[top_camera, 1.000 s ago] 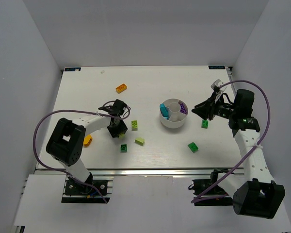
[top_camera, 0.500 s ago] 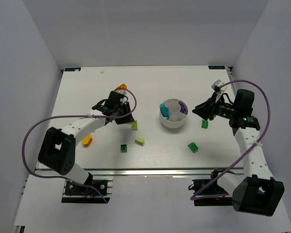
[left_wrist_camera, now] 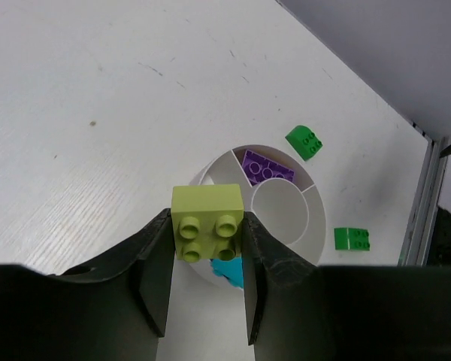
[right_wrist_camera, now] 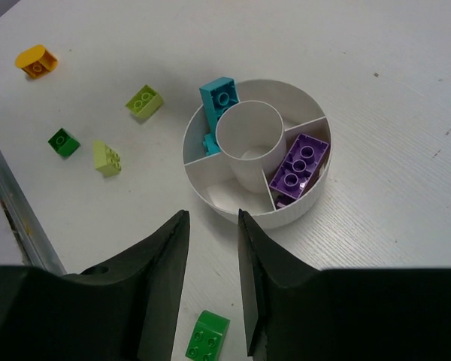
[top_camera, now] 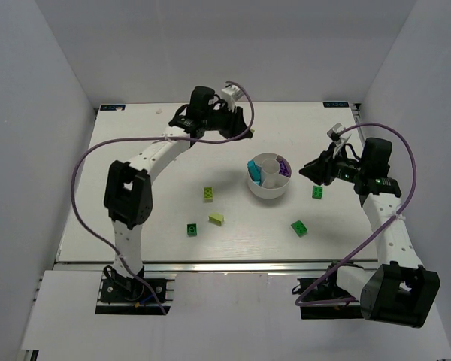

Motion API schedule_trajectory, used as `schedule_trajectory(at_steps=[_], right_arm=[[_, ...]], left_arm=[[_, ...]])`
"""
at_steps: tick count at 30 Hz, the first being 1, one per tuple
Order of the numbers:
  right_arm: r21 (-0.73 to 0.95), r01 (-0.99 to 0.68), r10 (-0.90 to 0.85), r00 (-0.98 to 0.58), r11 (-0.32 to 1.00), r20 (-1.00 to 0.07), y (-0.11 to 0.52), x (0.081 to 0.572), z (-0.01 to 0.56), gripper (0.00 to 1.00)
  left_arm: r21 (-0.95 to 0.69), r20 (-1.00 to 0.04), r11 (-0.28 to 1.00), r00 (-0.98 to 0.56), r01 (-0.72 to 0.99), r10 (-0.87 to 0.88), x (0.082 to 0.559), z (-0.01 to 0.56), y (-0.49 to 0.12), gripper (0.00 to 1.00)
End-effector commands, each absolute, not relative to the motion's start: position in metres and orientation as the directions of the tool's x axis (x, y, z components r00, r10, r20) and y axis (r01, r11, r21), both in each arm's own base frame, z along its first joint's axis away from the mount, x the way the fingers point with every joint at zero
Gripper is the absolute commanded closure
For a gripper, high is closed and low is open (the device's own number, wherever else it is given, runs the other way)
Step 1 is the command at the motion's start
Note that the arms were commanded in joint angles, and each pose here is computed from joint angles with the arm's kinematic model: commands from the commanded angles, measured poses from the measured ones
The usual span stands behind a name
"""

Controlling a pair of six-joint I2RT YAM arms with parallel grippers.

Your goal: Sort the legos into containers by color

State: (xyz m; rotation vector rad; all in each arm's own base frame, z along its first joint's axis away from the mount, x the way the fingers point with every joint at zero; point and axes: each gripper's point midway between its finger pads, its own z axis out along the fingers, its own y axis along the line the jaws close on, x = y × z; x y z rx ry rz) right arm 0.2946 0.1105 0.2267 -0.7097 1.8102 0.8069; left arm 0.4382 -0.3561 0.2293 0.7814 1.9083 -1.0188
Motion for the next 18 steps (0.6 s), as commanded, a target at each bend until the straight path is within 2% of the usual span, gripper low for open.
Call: schedule_trajectory(at_steps=[1, 8, 18], right_arm=[[0.191, -0.76, -0.115, -0.329, 0.621, -0.937, 0.106, 0.299, 0.224, 0.62], [0.193, -0.754, -0.115, -0.335, 0.628, -0.935, 0.103, 0.3, 0.221, 0.62], [0.193, -0.749, -0.114, -0.337, 0.633, -0.935, 0.1, 0.302, 0.22, 0.61]], left_arm=[[-0.34, -0.895, 0.32, -0.408, 0.885, 0.179, 0.435, 0.234, -0.376, 0.92], [-0.282, -0.933, 0.236, -0.323, 0.93, 0.157, 0.447, 0.225, -0.391, 0.87], [-0.352, -0.913, 0.162, -0.376, 0.922, 0.156, 0.433, 0.199, -0.412, 0.84]])
